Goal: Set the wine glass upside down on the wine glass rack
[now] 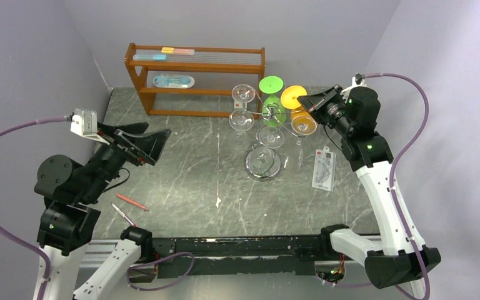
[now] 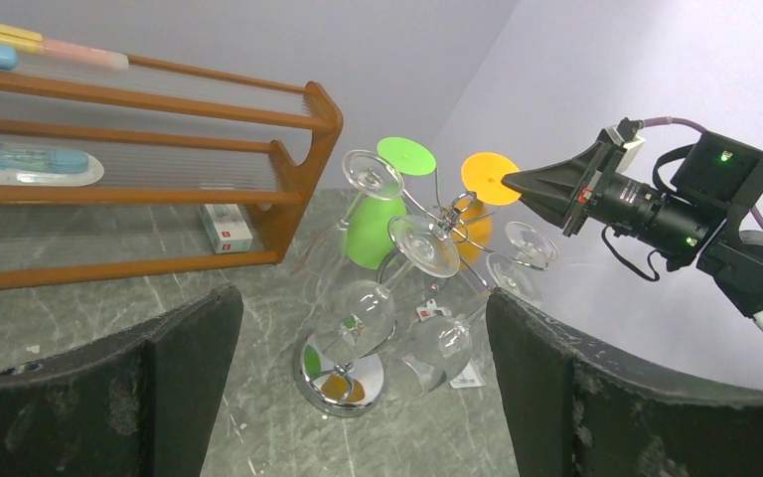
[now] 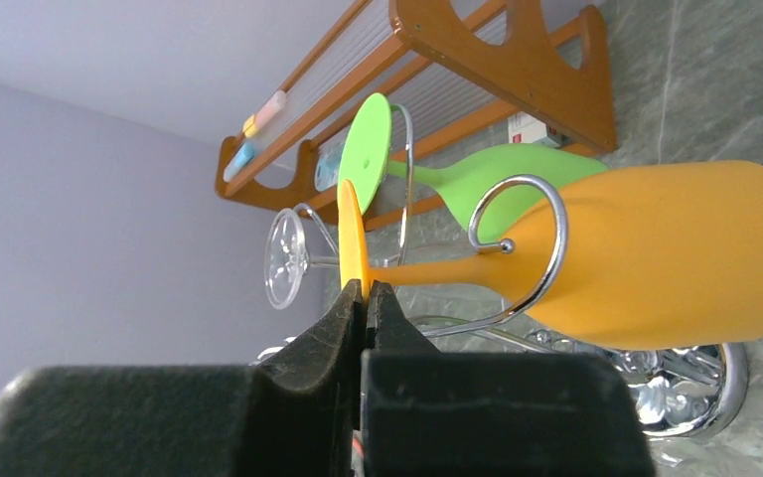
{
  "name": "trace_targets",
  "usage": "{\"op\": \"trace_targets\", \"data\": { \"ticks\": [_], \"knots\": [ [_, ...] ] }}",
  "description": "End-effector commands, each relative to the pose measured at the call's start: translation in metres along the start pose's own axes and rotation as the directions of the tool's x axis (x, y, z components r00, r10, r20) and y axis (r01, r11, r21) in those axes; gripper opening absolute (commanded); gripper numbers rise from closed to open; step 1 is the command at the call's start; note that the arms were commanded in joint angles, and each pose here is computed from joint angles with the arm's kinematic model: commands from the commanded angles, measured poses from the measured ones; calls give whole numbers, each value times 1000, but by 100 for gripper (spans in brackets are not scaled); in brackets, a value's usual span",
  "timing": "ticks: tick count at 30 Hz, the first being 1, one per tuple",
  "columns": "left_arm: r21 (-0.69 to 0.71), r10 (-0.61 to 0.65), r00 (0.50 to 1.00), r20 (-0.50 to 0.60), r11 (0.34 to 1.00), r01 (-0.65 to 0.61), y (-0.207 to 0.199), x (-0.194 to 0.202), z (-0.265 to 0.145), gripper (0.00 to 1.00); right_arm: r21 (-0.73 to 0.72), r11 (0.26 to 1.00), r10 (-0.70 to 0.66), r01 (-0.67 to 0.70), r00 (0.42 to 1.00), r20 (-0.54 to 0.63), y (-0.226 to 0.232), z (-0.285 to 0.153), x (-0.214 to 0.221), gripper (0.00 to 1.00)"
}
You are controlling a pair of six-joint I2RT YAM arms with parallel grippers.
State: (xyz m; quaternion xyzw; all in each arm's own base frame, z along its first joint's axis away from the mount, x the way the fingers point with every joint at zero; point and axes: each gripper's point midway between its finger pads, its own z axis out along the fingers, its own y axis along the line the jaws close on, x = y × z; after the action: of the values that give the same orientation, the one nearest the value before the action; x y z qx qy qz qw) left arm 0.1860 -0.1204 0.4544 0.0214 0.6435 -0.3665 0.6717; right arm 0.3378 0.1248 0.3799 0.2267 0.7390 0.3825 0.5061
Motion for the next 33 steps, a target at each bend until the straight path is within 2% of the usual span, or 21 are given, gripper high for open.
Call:
{"op": "trace_targets", "data": {
  "ticks": [1, 13, 20, 22, 25, 28, 29, 33],
  "knots": [
    [10, 0, 1000, 9, 1000, 0, -4, -5, -2, 96, 42, 999, 17, -20, 998, 63, -9, -6, -10, 0],
    [7, -6, 1000, 1, 1000, 6, -2, -2, 0, 96, 130, 991, 2, -29, 978, 207, -30, -6, -32, 0],
    [1, -5, 1000, 1, 1000, 5, -1, -1, 0, 96, 139, 990, -10, -20, 977, 215, -37, 11, -34, 3],
    [-1, -3, 1000, 1, 1000, 3, -1, -1, -1, 96, 133, 991, -13, -15, 979, 204, -35, 13, -32, 8],
    [-5, -1, 1000, 2, 1000, 1, 0, -2, -1, 96, 137, 991, -18, -10, 980, 199, -35, 14, -32, 22],
    [-6, -1, 1000, -2, 1000, 1, 1, 0, -1, 96, 175, 984, -28, -7, 981, 194, -40, 13, -33, 44],
    [-6, -1, 1000, -3, 1000, 1, 1, 0, -1, 96, 188, 982, -33, -4, 980, 194, -42, 12, -34, 48],
    [-10, 7, 1000, -1, 1000, -7, 2, 0, -1, 96, 222, 975, -59, 10, 974, 218, -46, 5, -39, 55]
  ]
}}
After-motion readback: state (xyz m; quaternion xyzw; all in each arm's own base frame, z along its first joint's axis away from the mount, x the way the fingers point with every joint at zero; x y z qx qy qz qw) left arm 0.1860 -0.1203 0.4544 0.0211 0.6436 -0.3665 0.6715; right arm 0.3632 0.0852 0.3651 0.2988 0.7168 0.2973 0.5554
